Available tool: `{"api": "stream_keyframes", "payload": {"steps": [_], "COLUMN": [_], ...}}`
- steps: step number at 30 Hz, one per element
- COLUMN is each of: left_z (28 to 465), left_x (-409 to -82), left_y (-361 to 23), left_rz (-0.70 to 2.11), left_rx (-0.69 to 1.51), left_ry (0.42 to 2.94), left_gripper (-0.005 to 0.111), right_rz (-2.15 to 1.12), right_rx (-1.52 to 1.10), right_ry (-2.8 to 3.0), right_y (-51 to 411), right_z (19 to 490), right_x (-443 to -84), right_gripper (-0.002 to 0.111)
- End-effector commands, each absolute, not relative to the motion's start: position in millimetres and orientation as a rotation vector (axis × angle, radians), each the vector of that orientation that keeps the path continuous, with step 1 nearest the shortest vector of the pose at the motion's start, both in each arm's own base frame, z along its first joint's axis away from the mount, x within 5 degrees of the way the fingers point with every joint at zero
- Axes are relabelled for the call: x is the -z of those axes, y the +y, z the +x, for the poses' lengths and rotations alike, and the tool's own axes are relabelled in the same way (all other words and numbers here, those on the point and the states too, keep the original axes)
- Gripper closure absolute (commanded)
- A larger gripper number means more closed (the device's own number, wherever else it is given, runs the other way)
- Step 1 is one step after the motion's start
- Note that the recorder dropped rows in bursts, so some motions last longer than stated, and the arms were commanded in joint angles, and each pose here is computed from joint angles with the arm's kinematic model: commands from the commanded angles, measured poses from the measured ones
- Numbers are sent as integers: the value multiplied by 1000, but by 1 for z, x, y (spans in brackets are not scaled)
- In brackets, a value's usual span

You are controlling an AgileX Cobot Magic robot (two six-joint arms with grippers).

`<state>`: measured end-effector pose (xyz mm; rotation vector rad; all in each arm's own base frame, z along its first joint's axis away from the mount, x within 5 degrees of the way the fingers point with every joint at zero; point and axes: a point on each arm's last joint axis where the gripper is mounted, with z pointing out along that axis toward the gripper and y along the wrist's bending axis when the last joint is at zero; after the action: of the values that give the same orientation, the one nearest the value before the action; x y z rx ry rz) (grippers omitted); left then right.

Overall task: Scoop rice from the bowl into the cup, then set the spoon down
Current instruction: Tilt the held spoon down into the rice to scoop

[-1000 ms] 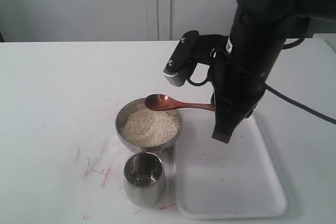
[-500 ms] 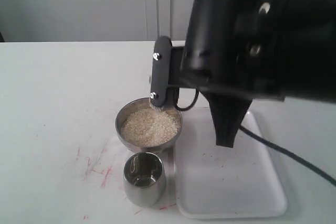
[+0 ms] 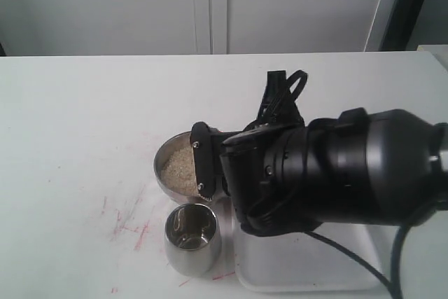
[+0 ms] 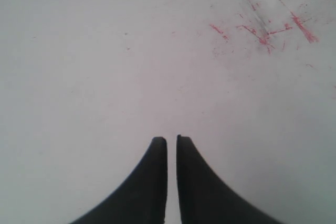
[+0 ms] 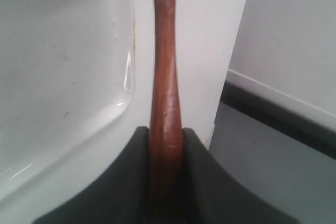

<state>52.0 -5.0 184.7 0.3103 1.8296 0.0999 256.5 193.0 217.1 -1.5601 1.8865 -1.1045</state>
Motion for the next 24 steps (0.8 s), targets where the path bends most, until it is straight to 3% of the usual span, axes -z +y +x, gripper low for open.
{"api": "stream_keyframes", "payload": {"steps": [1,10,24], "left_z": [51,51,51], "left_x": [-178,-178,-178], "left_y": [-5,-5,-5], "left_rz": [318,318,318], "left_rx": [-83,-83,-83], "left_ry": [1882,1882,1882], "left_gripper": [92,92,92], "right_rz": [-1629,-1607,-1537], "right_rx": [1174,1229,1234], "right_ry": [1783,1708,1767], "right_y": [201,208,195], "right_z": [264,274,286], "right_x": [-201,-181,-181], "right_gripper": [108,108,108]}}
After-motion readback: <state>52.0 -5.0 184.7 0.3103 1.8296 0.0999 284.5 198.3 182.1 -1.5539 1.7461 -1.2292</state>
